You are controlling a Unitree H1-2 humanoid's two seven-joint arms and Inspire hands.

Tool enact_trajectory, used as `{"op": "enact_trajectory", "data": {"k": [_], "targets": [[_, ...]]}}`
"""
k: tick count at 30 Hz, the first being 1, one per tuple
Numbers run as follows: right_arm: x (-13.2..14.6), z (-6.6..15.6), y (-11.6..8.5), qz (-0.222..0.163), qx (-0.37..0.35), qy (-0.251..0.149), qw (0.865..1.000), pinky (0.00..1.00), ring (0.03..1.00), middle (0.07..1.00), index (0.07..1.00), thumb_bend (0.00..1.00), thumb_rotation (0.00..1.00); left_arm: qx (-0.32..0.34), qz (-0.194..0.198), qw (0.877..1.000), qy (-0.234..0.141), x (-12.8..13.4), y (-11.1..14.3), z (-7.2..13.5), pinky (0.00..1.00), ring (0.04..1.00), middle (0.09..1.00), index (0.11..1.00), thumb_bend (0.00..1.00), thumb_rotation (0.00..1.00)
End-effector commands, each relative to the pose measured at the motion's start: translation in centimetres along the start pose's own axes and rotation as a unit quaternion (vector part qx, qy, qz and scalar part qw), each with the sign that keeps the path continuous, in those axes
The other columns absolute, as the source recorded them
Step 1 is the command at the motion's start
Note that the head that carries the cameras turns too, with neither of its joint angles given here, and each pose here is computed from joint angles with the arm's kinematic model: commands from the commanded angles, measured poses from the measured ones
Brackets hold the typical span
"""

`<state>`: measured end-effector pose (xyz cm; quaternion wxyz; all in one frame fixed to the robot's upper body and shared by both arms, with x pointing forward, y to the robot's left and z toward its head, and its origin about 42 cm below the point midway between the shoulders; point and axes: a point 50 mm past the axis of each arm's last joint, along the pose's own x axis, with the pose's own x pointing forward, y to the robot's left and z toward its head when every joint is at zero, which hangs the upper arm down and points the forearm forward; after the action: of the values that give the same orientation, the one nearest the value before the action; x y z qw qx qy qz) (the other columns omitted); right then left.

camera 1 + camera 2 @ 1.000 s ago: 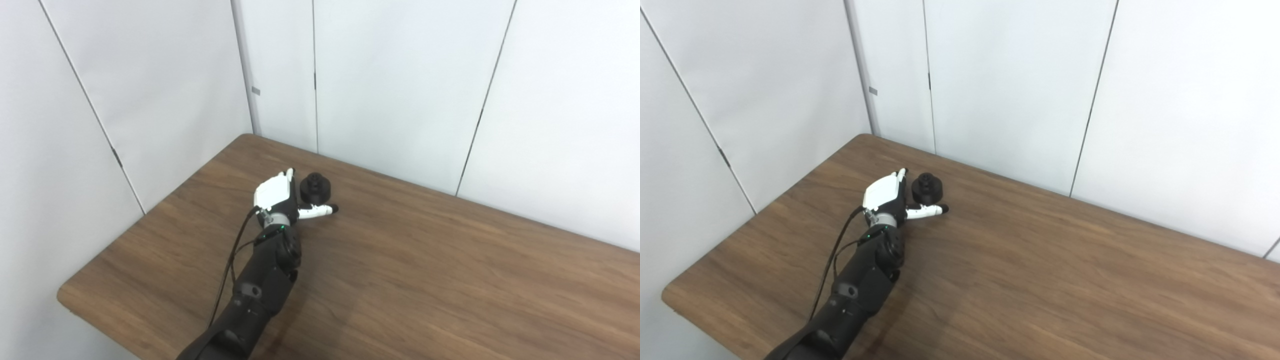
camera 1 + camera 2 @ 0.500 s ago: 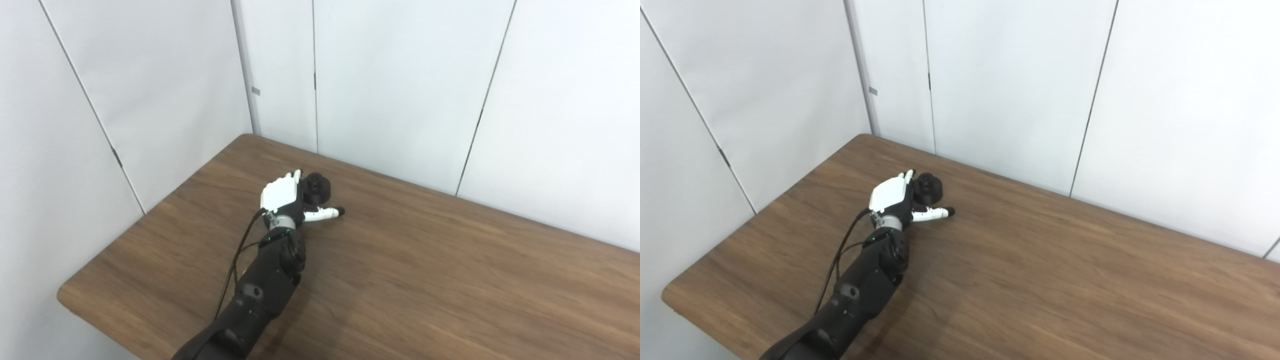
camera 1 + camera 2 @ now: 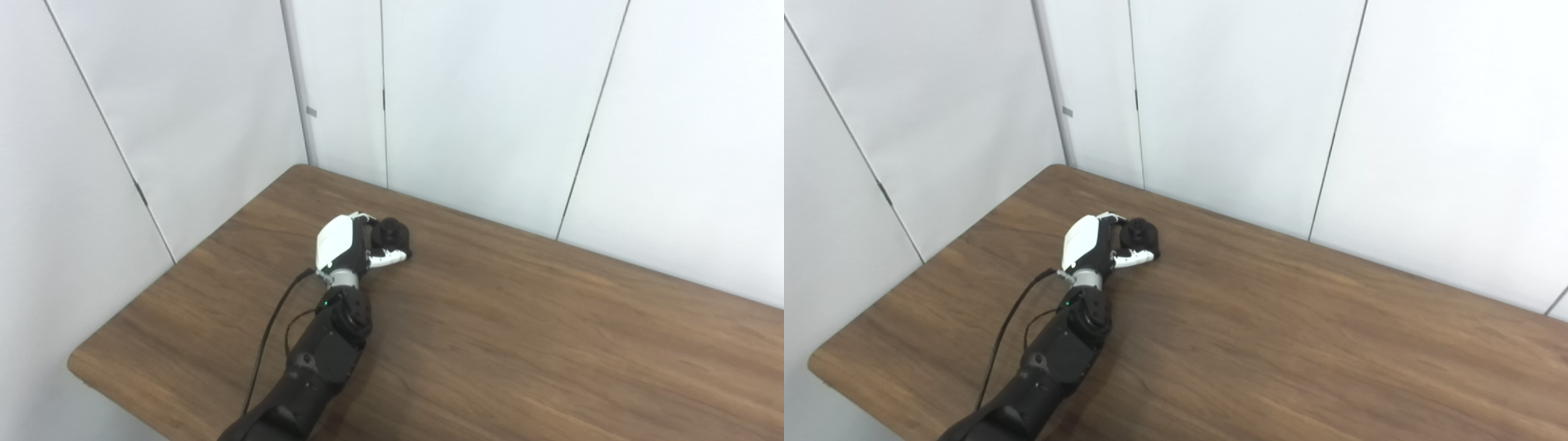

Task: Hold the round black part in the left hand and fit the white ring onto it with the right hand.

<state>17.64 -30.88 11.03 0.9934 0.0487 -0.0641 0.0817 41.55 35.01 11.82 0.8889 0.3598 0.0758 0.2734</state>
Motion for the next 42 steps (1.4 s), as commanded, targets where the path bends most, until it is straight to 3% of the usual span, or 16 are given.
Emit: {"op": "enact_trajectory", "data": {"k": [1, 16, 25, 29, 32, 40, 42], "targets": [[-2.1, -2.4, 1.0, -0.018, 0.033, 0.04, 0.998, 1.0, 1.0, 1.0, 1.0, 0.66, 0.78, -0.033, 0.023, 0.999, -0.034, 1.4, 0.9, 2.1, 1.0, 0.881, 0.855, 0.481, 0.51, 0.04], [-1.9, -2.4, 1.7, -0.019, 0.035, 0.038, 0.998, 1.0, 1.0, 1.0, 1.0, 0.67, 0.8, -0.054, 0.0, 0.996, -0.075, 1.1, 0.7, 2.3, 1.0, 0.873, 0.857, 0.477, 0.51, 0.04], [-1.6, -2.1, 2.8, -0.014, 0.034, 0.03, 0.999, 1.0, 1.0, 1.0, 1.0, 0.65, 0.82, -0.005, -0.054, 0.986, -0.16, -1.0, 0.4, 4.1, 1.0, 0.829, 0.838, 0.479, 0.52, 0.05], [-1.4, -2.2, 3.1, -0.01, 0.03, 0.025, 0.999, 1.0, 1.0, 1.0, 1.0, 0.7, 0.85, 0.016, -0.094, 0.976, -0.195, -2.9, -0.6, 5.2, 1.0, 0.865, 0.849, 0.479, 0.52, 0.05], [-1.5, -2.3, 3.3, -0.012, 0.032, 0.022, 0.999, 1.0, 1.0, 1.0, 1.0, 0.66, 0.85, 0.046, -0.122, 0.967, -0.219, -4.4, -1.4, 5.7, 1.0, 0.887, 0.862, 0.479, 0.52, 0.05], [-1.7, -2.3, 4.5, -0.022, 0.038, 0.023, 0.999, 1.0, 1.0, 1.0, 1.0, 0.66, 0.82, 0.112, -0.18, 0.925, -0.316, -8.5, -3.4, 7.7, 1.0, 0.912, 0.89, 0.479, 0.52, 0.05], [-1.6, -2.0, 5.1, -0.026, 0.041, 0.026, 0.998, 1.0, 1.0, 1.0, 1.0, 0.67, 0.8, 0.132, -0.193, 0.909, -0.346, -9.7, -4.1, 8.1, 1.0, 0.916, 0.898, 0.479, 0.52, 0.05]]}}
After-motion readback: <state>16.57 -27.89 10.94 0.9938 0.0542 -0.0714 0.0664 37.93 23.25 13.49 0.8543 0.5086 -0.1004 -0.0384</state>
